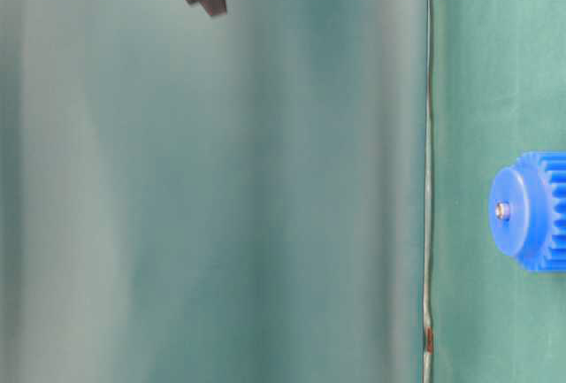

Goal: Insert the shaft placed at a random location into the center hole of the medium gear at another random location.

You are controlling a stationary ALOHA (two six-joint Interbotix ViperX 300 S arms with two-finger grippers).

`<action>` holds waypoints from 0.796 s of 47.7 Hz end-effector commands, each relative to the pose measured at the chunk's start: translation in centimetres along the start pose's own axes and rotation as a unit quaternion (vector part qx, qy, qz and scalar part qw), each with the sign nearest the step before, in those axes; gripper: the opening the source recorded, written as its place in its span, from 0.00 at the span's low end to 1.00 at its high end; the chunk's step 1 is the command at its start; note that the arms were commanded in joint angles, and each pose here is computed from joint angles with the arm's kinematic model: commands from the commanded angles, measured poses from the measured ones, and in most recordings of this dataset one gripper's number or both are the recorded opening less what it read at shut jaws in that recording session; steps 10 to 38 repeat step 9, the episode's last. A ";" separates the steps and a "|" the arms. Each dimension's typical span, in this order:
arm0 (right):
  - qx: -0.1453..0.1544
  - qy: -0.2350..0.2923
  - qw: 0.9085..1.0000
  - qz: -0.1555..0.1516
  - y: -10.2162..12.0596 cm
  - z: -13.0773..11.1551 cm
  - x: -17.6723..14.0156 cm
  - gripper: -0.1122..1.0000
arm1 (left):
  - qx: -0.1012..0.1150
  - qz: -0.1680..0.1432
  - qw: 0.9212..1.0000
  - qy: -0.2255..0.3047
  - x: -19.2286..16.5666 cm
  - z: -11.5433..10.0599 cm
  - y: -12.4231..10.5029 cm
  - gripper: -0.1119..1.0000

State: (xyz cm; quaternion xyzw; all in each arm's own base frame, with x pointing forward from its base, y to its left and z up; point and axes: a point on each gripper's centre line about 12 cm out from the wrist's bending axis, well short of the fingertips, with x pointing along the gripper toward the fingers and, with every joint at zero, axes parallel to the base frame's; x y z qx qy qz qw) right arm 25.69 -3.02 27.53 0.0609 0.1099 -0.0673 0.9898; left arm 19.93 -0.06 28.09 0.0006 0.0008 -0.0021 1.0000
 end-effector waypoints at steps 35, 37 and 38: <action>0.000 0.002 1.000 0.000 0.0 -0.2 -0.9 0.91 | 0.001 0.000 1.000 -0.006 0.3 0.7 0.0 0.10; 0.000 0.002 1.000 0.000 0.0 -0.2 -0.9 0.91 | 0.001 0.000 1.000 -0.006 0.3 0.7 0.0 0.10; 0.000 0.002 1.000 0.000 0.0 -0.2 -0.9 0.91 | 0.001 0.000 1.000 -0.006 0.3 0.7 0.0 0.10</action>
